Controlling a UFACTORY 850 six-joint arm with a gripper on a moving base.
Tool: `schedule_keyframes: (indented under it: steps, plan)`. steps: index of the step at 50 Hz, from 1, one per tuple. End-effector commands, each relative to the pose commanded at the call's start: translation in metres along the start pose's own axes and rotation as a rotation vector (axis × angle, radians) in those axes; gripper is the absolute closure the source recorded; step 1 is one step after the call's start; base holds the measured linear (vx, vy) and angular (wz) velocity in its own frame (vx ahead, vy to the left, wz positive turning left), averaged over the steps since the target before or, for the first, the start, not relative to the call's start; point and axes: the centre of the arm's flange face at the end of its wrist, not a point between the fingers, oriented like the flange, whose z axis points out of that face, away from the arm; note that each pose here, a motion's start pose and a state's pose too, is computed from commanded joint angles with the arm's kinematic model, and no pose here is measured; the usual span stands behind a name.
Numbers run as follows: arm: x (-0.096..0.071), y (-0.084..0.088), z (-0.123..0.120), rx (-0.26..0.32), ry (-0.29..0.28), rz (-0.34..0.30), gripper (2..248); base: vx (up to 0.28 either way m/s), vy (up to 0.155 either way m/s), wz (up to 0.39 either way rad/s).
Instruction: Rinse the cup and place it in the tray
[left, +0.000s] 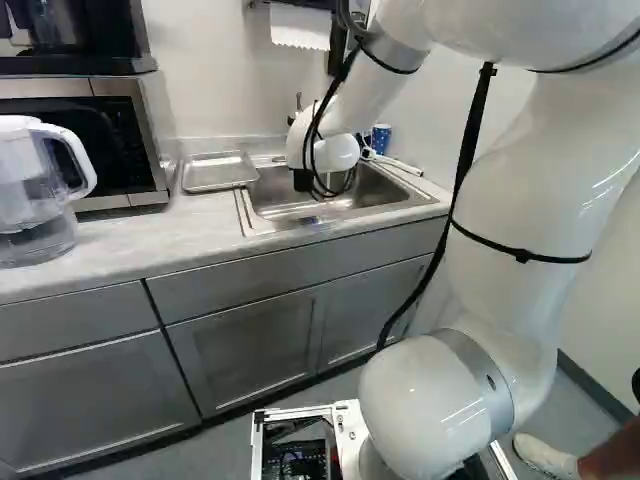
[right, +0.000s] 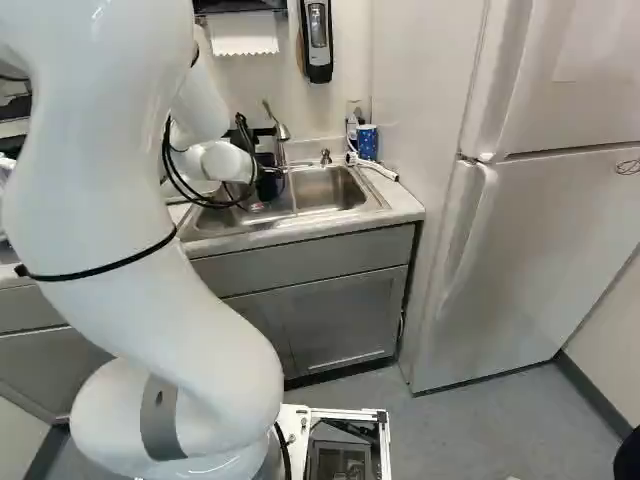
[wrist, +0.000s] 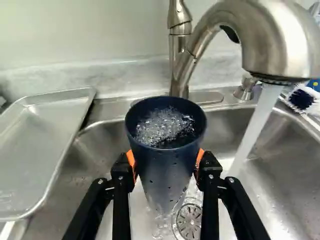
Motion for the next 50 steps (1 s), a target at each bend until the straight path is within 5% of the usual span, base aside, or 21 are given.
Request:
schedule_keyframes:
  steps: [21, 50]
  plan:
    - [0.02, -0.024, -0.01, 0.044, 0.043, -0.015, 125, 0.0, 0.0, 0.0]
    - [0.046, -0.027, -0.027, 0.053, 0.089, -0.012, 125, 0.0, 0.0, 0.0]
